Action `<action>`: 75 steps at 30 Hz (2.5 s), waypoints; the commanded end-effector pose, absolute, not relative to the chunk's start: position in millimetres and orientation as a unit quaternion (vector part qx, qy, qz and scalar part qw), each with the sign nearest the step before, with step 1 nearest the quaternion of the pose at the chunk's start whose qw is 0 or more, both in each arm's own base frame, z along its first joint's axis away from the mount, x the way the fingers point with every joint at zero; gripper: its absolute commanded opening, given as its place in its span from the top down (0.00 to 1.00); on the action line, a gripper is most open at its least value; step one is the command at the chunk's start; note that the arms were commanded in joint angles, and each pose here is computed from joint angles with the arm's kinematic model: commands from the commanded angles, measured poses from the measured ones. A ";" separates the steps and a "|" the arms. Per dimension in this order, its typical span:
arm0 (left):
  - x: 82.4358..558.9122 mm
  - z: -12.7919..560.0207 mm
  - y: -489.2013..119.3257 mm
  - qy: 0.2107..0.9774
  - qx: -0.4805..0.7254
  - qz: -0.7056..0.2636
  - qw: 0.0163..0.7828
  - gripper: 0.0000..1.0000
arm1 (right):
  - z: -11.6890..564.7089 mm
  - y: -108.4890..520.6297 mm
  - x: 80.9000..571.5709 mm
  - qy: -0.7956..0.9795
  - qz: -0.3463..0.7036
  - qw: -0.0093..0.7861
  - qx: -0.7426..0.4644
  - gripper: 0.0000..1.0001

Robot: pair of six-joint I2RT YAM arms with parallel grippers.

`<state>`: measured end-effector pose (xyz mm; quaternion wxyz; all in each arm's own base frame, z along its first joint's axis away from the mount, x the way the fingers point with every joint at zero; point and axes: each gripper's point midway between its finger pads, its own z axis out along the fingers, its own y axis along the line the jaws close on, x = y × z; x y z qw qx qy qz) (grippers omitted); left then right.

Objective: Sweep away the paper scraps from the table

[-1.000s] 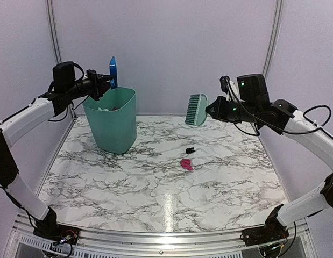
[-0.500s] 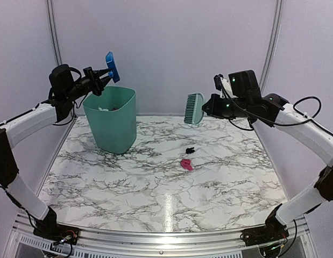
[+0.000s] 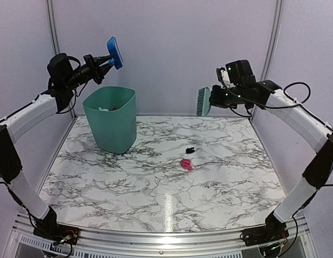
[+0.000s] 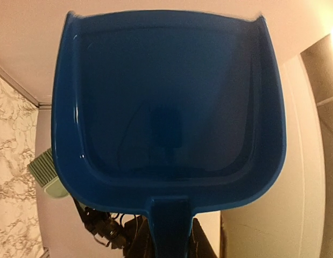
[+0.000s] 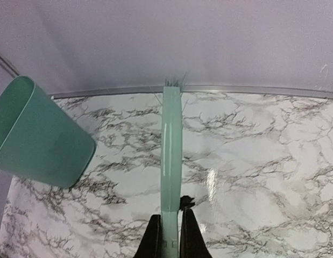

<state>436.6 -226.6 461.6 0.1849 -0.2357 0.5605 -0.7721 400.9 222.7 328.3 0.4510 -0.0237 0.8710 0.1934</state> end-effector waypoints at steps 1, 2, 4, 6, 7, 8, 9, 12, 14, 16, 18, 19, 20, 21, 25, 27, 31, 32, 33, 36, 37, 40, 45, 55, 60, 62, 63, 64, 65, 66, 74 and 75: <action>416.0 453.7 -244.2 0.679 -0.145 -0.680 0.237 1.00 | 298.1 203.5 432.2 0.908 0.077 0.406 -0.069 1.00; 411.9 444.5 -245.9 0.707 -0.130 -0.649 0.250 1.00 | 291.8 205.1 436.4 0.914 0.060 0.391 -0.085 1.00; 399.7 419.3 -250.1 0.761 -0.098 -0.586 0.263 1.00 | 279.2 206.9 442.9 0.925 0.030 0.360 -0.118 1.00; 383.6 399.7 -254.2 0.794 -0.072 -0.543 0.264 1.00 | 261.5 207.4 447.9 0.930 -0.001 0.335 -0.149 1.00; 375.6 392.9 -257.0 0.808 -0.054 -0.520 0.270 1.00 | 252.3 207.7 448.9 0.931 -0.016 0.323 -0.170 1.00; 366.6 385.7 -261.7 0.823 -0.030 -0.496 0.276 1.00 | 240.9 206.2 450.3 0.932 -0.033 0.311 -0.184 1.00; 359.4 377.3 -264.1 0.839 -0.011 -0.464 0.285 1.00 | 229.5 205.4 451.1 0.933 -0.047 0.298 -0.197 1.00; 331.2 337.8 -277.0 0.882 0.060 -0.376 0.278 1.00 | 198.7 207.4 451.4 0.930 -0.074 0.269 -0.241 1.00; 315.5 311.0 -279.2 0.901 0.095 -0.324 0.273 1.00 | 180.6 215.5 450.8 0.923 -0.083 0.256 -0.274 1.00; 300.5 287.3 -276.9 0.911 0.127 -0.280 0.274 1.00 | 160.0 225.4 449.8 0.910 -0.096 0.242 -0.323 1.00; 284.4 265.6 -277.5 0.917 0.163 -0.243 0.269 1.00 | 142.5 236.4 445.2 0.894 -0.102 0.229 -0.372 1.00; 277.0 255.6 -277.9 0.919 0.182 -0.228 0.266 1.00 | 137.4 239.4 445.2 0.888 -0.104 0.230 -0.385 1.00; 270.6 244.7 -277.0 0.921 0.199 -0.210 0.262 1.00 | 133.7 240.6 446.0 0.882 -0.108 0.233 -0.395 1.00; 264.4 234.5 -276.2 0.922 0.215 -0.193 0.258 1.00 | 130.0 241.6 447.4 0.875 -0.116 0.236 -0.405 1.00; 243.2 188.6 -269.4 0.929 0.258 -0.144 0.222 1.00 | 116.9 260.9 438.0 0.842 -0.108 0.233 -0.475 1.00; 237.6 170.1 -263.4 0.932 0.272 -0.113 0.212 1.00 | 109.6 274.6 424.8 0.825 -0.086 0.224 -0.512 1.00; 223.7 142.0 -256.9 0.933 0.298 -0.080 0.188 1.00 | 97.7 291.1 392.9 0.800 -0.056 0.198 -0.564 1.00; 220.5 136.5 -256.0 0.932 0.304 -0.075 0.183 1.00 | 96.1 292.3 385.2 0.798 -0.048 0.190 -0.570 1.00; 217.2 130.5 -254.9 0.931 0.310 -0.069 0.178 1.00 | 96.1 294.1 376.8 0.797 -0.040 0.183 -0.574 1.00; 206.4 114.5 -256.8 0.922 0.344 -0.054 0.167 1.00 | 93.5 293.3 353.4 0.801 -0.021 0.159 -0.577 1.00; 203.1 110.9 -259.8 0.918 0.357 -0.052 0.166 1.00 | 92.8 291.3 345.0 0.804 -0.015 0.147 -0.575 1.00; 194.6 97.7 -269.4 0.905 0.393 -0.043 0.159 1.00 | 93.5 285.7 327.4 0.819 -0.004 0.130 -0.559 1.00; 189.2 79.1 -287.1 0.894 0.421 -0.044 0.148 1.00 | 99.7 288.4 291.5 0.840 0.046 0.116 -0.527 1.00; 183.3 57.4 -324.3 0.869 0.473 -0.048 0.138 1.00 | 113.0 284.9 259.2 0.886 0.108 0.113 -0.437 1.00; 181.9 52.3 -337.7 0.857 0.495 -0.048 0.134 1.00 | 128.3 275.2 263.4 0.909 0.094 0.128 -0.385 1.00; 182.2 52.2 -341.6 0.855 0.498 -0.048 0.134 1.00 | 135.9 269.0 266.2 0.917 0.082 0.139 -0.365 1.00; 182.0 52.0 -343.0 0.855 0.499 -0.050 0.133 1.00 | 140.0 263.8 269.6 0.923 0.073 0.148 -0.348 1.00; 181.7 52.9 -344.5 0.854 0.500 -0.052 0.134 1.00 | 143.8 259.6 272.2 0.927 0.070 0.153 -0.334 1.00; 181.4 53.4 -344.8 0.853 0.501 -0.053 0.134 1.00 | 148.0 254.5 275.3 0.932 0.065 0.158 -0.321 1.00; 181.2 54.4 -345.1 0.853 0.501 -0.054 0.134 1.00 | 151.6 248.1 279.7 0.936 0.057 0.165 -0.306 1.00; 179.2 48.1 -333.7 0.852 0.506 -0.039 0.130 1.00 | 152.8 209.8 275.9 0.965 0.006 0.124 -0.231 1.00; 179.6 47.7 -332.4 0.852 0.506 -0.036 0.130 1.00 | 148.2 209.0 272.1 0.968 0.007 0.113 -0.223 1.00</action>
